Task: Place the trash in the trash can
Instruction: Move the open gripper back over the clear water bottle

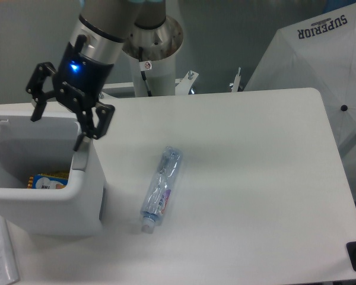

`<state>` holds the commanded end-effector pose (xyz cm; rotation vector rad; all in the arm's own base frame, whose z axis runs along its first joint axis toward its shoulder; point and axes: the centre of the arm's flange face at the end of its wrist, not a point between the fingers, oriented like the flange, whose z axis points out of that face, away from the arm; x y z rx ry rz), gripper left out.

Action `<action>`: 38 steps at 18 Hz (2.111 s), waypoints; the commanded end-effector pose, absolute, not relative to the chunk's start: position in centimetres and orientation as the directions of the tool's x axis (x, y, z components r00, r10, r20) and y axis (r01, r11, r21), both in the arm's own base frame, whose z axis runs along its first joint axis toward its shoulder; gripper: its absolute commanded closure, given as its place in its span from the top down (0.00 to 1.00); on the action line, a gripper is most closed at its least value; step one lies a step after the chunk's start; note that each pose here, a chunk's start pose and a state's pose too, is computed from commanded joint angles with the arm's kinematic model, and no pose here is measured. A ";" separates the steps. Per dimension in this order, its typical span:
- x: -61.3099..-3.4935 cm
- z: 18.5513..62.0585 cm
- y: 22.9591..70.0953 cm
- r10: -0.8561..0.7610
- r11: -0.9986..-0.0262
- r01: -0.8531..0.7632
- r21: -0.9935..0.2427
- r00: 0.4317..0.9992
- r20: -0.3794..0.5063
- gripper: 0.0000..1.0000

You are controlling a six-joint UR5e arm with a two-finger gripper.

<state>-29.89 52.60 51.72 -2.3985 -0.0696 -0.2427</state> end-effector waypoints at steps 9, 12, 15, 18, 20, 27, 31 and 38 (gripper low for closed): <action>-40.7 43.0 54.8 0.088 -0.782 0.234 -0.578 0.959 0.271 1.00; -42.5 39.6 55.2 0.129 -0.819 0.252 -0.515 0.956 0.263 1.00; -43.8 36.6 55.5 0.161 -0.858 0.256 -0.445 0.957 0.242 1.00; -43.9 34.6 56.1 0.178 -0.893 0.260 -0.367 0.954 0.242 1.00; -43.9 33.7 56.6 0.183 -0.919 0.255 -0.299 0.951 0.249 1.00; -41.3 29.2 58.7 0.166 -0.982 0.184 -0.051 0.954 0.250 1.00; -39.2 27.0 60.9 0.129 -0.989 0.142 -0.033 0.957 0.260 1.00; -36.9 23.2 63.3 0.081 -0.996 0.071 0.049 0.970 0.231 1.00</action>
